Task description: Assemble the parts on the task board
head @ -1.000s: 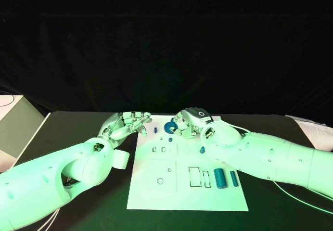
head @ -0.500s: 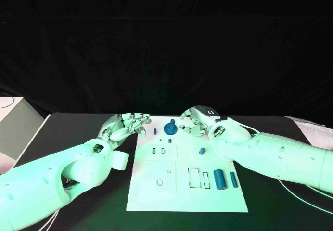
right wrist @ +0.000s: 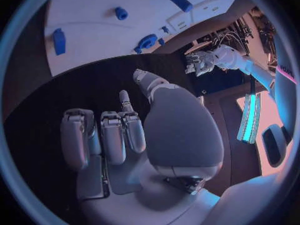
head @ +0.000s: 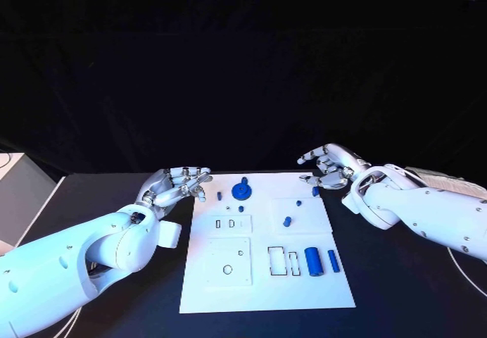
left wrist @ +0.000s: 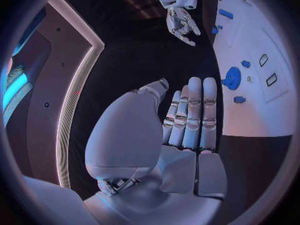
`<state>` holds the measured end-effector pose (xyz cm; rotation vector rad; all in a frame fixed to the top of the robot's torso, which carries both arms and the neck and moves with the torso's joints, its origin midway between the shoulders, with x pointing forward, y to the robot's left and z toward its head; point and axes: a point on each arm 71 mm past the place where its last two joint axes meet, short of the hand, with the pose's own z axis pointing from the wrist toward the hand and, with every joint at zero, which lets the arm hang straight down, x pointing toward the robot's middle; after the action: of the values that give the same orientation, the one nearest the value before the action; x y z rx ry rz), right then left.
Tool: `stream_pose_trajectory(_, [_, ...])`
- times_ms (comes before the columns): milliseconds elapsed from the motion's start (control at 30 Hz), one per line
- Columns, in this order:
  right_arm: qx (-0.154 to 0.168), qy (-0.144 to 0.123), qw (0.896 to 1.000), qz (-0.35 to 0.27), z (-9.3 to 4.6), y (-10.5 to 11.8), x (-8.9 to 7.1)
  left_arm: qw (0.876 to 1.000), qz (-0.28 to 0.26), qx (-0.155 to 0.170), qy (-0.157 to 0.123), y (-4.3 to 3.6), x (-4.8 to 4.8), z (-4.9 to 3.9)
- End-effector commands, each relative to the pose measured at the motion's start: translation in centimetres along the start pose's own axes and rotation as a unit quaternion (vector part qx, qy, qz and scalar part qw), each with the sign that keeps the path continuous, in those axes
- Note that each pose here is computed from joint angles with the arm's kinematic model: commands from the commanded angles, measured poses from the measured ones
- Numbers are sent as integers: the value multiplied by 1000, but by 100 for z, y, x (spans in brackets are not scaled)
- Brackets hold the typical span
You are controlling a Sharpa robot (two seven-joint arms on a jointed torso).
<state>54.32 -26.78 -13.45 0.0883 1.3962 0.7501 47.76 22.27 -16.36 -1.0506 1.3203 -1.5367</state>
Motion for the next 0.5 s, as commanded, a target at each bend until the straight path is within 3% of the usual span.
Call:
stream_pose_trajectory(33, [-10,48,999,4,-45,-108,12,1000,-4,5,10,9,21,-1])
stream_pose_trajectory(267, [30,77,996,-28,-155,-416,11,1000,-5,1,10,44,21,-10])
stream_pose_trajectory(500, [50,95,993,-37,-197,-521,73,1000,-6,-1,9,60,13,-16])
